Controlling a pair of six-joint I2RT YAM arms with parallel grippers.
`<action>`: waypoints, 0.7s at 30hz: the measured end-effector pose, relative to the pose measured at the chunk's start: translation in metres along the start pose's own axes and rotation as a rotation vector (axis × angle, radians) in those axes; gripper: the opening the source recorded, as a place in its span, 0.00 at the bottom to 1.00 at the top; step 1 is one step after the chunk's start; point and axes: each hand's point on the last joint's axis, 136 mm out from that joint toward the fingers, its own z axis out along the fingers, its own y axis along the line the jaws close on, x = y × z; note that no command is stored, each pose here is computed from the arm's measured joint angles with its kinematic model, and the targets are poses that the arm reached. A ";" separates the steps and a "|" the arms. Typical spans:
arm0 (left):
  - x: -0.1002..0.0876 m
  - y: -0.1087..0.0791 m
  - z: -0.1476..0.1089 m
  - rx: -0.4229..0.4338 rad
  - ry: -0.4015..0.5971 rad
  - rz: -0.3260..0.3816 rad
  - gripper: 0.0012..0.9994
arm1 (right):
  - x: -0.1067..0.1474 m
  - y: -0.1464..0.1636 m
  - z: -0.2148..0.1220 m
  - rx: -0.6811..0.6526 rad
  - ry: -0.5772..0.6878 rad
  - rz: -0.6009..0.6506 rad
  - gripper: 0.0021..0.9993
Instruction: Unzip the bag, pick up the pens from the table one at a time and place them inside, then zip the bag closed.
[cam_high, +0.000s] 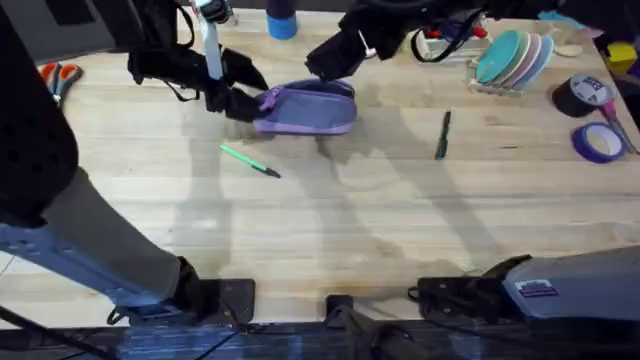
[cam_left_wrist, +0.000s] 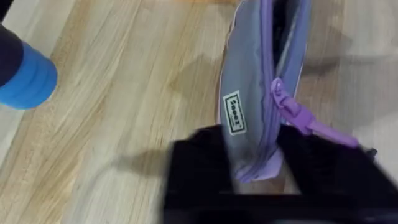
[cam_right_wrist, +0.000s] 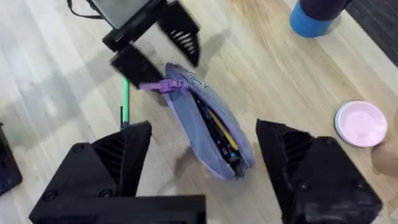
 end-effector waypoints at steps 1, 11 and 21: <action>-0.001 0.000 0.000 0.001 -0.002 0.001 0.66 | 0.001 0.000 0.000 -0.001 0.003 0.001 1.00; -0.004 -0.003 0.002 0.011 -0.011 -0.001 0.99 | 0.003 0.002 0.000 -0.006 0.013 0.006 1.00; -0.035 -0.025 -0.036 0.002 0.045 -0.009 0.99 | 0.018 0.008 -0.021 -0.002 0.135 0.043 1.00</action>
